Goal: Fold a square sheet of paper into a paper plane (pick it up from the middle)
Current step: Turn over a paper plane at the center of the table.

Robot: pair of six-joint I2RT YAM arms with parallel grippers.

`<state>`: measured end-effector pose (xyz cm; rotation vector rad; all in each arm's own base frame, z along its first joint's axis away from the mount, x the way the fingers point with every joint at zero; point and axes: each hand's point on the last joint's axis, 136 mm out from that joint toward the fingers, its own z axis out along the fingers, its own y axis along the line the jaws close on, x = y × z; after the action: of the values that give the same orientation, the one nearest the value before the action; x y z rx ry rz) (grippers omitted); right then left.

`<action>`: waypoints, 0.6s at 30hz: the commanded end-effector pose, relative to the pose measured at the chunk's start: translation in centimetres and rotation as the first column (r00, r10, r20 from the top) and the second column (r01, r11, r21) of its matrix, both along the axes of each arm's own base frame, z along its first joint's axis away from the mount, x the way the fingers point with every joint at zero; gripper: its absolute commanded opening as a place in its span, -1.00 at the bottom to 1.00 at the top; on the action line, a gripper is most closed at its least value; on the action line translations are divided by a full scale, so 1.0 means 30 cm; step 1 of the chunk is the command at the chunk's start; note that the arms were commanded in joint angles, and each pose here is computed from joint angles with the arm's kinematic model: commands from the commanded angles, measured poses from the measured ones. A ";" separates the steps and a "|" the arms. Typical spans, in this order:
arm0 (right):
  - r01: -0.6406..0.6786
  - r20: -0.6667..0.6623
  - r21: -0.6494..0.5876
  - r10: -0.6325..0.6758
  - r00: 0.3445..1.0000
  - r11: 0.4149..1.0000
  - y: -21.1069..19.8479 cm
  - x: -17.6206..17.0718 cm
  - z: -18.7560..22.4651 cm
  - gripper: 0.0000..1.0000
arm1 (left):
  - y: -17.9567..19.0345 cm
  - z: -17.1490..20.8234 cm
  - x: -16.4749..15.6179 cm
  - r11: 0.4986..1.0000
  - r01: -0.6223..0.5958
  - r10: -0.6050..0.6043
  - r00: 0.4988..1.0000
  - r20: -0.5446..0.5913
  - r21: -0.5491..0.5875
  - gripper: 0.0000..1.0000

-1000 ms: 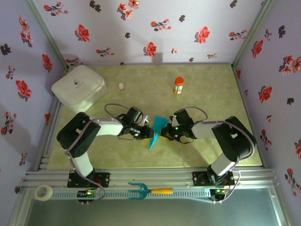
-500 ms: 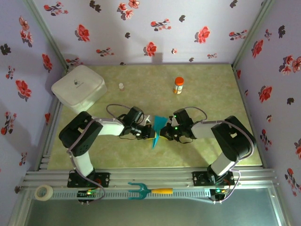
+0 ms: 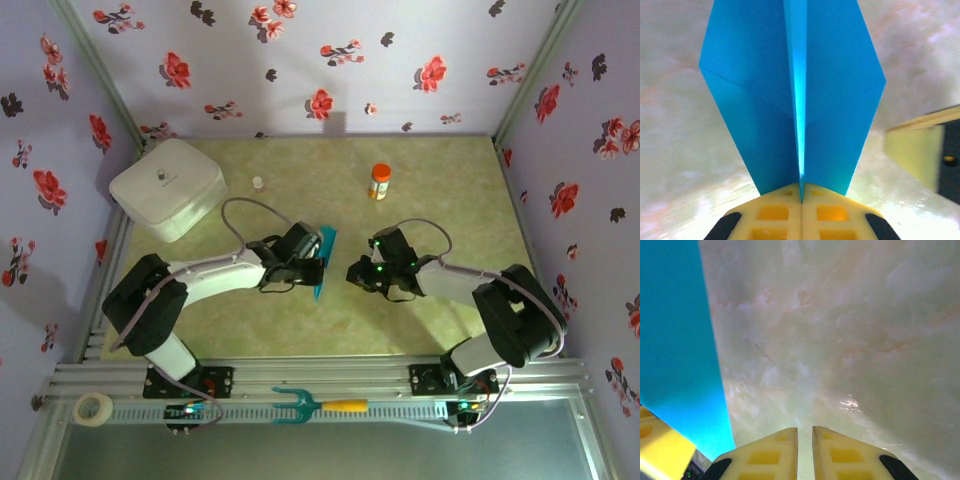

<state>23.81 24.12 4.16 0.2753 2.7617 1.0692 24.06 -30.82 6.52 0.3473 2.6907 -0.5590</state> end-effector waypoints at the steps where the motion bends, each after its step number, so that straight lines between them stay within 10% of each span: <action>1: 0.026 0.035 -0.034 -0.025 0.999 0.999 -0.020 0.023 0.018 -0.67 | 0.141 -0.033 0.009 0.968 -0.065 0.053 0.997 0.054 0.244 -0.86; 18: 0.029 0.027 -0.015 -0.029 0.999 0.999 -0.009 0.027 0.019 -0.66 | 0.102 -0.103 -0.007 0.974 -0.080 0.079 0.997 0.009 0.214 -0.84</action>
<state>24.03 23.84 4.23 0.2856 2.7519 1.0443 24.02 -27.72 4.14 0.3136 2.7445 -0.2525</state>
